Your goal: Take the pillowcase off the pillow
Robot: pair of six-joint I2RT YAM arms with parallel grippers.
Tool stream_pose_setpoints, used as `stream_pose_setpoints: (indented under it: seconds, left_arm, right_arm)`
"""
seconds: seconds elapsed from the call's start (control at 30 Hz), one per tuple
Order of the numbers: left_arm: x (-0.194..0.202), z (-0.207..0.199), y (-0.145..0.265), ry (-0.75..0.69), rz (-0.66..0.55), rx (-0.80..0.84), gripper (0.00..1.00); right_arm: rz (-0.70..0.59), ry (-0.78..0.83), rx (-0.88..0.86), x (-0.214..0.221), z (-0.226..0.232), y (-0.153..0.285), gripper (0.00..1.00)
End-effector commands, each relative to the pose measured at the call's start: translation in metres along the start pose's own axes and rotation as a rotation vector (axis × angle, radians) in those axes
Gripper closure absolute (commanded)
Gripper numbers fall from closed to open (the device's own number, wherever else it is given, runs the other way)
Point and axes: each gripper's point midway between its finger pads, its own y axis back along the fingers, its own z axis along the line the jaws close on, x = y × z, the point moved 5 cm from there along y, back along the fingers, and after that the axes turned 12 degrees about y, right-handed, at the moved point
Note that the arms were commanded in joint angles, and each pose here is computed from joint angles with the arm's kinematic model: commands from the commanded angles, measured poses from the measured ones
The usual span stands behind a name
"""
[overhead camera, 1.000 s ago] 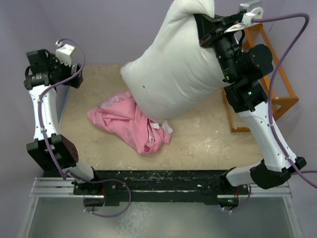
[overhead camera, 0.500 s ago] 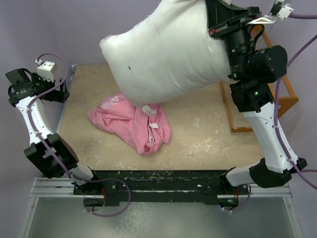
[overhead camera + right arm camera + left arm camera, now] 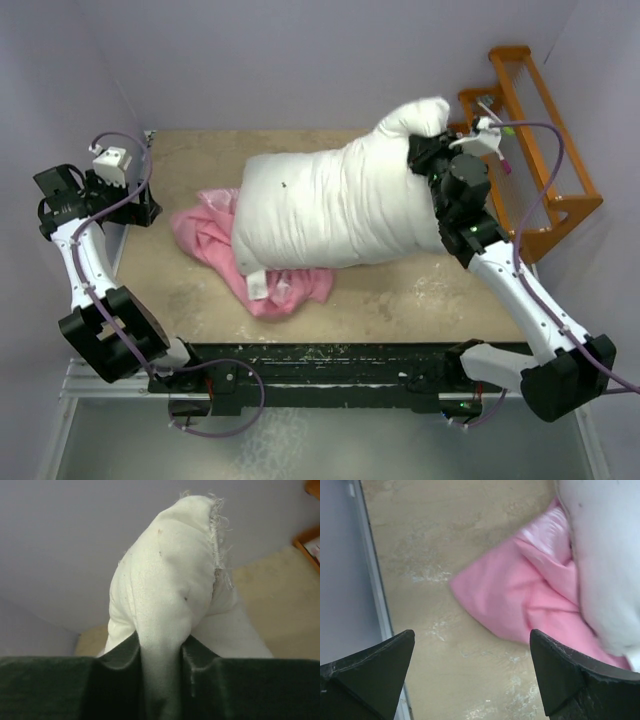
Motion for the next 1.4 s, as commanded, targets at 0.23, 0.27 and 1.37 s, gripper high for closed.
stream_pose_setpoints:
  seconds: [0.23,0.27,1.37]
  left_arm:
    - [0.034,-0.031,-0.011,-0.009,-0.057,0.157,0.01]
    - [0.038,-0.034,-0.012,-0.015,-0.069,0.159,0.01]
    - [0.141,-0.098,-0.031,0.046,-0.234,0.175,0.01]
  right_arm:
    - [0.261,0.232,0.18,0.095,-0.077,0.037,0.0]
    - [0.271,0.25,0.224,0.098,-0.086,0.045,0.0]
    - [0.092,0.469,0.738,0.128,-0.22,0.176,0.0]
